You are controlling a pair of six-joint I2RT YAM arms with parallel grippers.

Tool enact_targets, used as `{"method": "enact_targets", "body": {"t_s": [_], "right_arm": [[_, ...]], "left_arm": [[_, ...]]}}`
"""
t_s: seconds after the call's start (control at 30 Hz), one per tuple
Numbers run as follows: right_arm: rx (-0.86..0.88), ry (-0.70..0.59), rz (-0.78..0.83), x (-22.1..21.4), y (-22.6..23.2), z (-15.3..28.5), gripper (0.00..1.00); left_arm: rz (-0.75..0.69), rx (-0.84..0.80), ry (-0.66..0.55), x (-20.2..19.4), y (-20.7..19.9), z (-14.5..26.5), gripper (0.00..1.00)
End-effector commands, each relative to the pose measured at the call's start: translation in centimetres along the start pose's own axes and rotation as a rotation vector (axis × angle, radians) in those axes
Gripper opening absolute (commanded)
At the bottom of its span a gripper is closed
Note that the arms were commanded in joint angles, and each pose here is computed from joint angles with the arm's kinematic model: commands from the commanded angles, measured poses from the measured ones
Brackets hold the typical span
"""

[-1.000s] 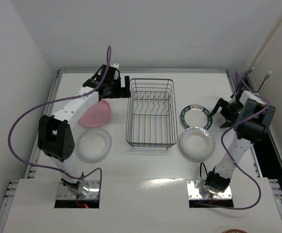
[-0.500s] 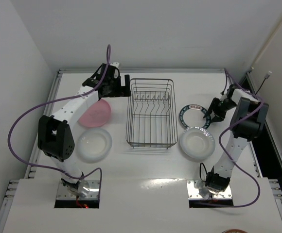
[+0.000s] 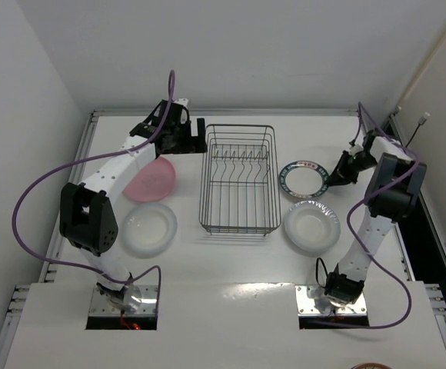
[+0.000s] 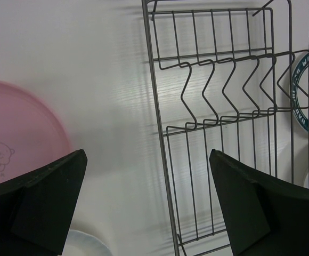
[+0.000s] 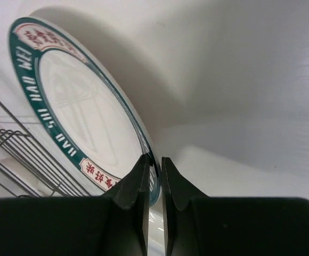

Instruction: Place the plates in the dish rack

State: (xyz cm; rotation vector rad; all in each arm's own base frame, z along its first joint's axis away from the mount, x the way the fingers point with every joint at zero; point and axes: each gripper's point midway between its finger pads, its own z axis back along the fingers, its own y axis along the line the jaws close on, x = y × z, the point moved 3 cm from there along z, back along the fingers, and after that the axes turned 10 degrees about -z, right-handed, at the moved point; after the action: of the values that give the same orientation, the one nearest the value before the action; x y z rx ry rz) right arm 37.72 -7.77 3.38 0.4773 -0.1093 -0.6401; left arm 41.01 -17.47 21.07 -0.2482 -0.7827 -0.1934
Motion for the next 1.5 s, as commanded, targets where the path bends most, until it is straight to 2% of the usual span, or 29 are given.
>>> {"method": "enact_targets", "body": {"t_s": [0.0, 0.2, 0.33, 0.5, 0.77, 0.9, 1.03, 1.2, 1.47], "right_arm": [[-0.007, -0.174, 0.068, 2.7, 2.0, 5.4, 0.0], [0.001, -0.439, 0.114, 2.8, 6.1, 13.9, 0.0], [-0.024, -0.555, 0.137, 0.4, 7.0, 16.3, 0.0], [-0.002, -0.617, 0.194, -2.4, 8.1, 17.4, 0.0], [0.047, -0.867, 0.338, -7.0, 16.3, 24.6, 0.0], [0.01, -0.891, 0.391, -8.7, 19.8, 23.8, 0.0], [-0.089, -0.875, 0.462, -10.3, 22.4, 20.4, 0.0], [-0.243, -0.922, 0.463, -10.5, 23.3, 17.8, 0.0], [-0.347, -0.907, 0.485, -10.5, 24.5, 14.1, 0.0]], "left_arm": [[-0.006, -0.008, -0.052, 1.7, -0.4, 0.8, 1.0], [-0.005, 0.001, -0.053, 1.8, -0.3, 0.8, 1.0], [-0.005, 0.01, -0.055, 1.8, -0.1, 0.7, 1.0], [-0.005, 0.01, -0.055, 1.8, -0.1, 0.7, 1.0], [-0.005, 0.01, -0.055, 1.9, -0.2, 0.9, 1.0], [-0.005, 0.019, -0.056, 2.0, 0.0, 0.9, 1.0], [-0.005, 0.019, -0.056, 2.0, 0.0, 0.9, 1.0], [-0.005, 0.019, -0.056, 2.0, 0.0, 0.9, 1.0], [-0.005, 0.01, -0.055, 1.9, -0.2, 0.9, 1.0]]}}
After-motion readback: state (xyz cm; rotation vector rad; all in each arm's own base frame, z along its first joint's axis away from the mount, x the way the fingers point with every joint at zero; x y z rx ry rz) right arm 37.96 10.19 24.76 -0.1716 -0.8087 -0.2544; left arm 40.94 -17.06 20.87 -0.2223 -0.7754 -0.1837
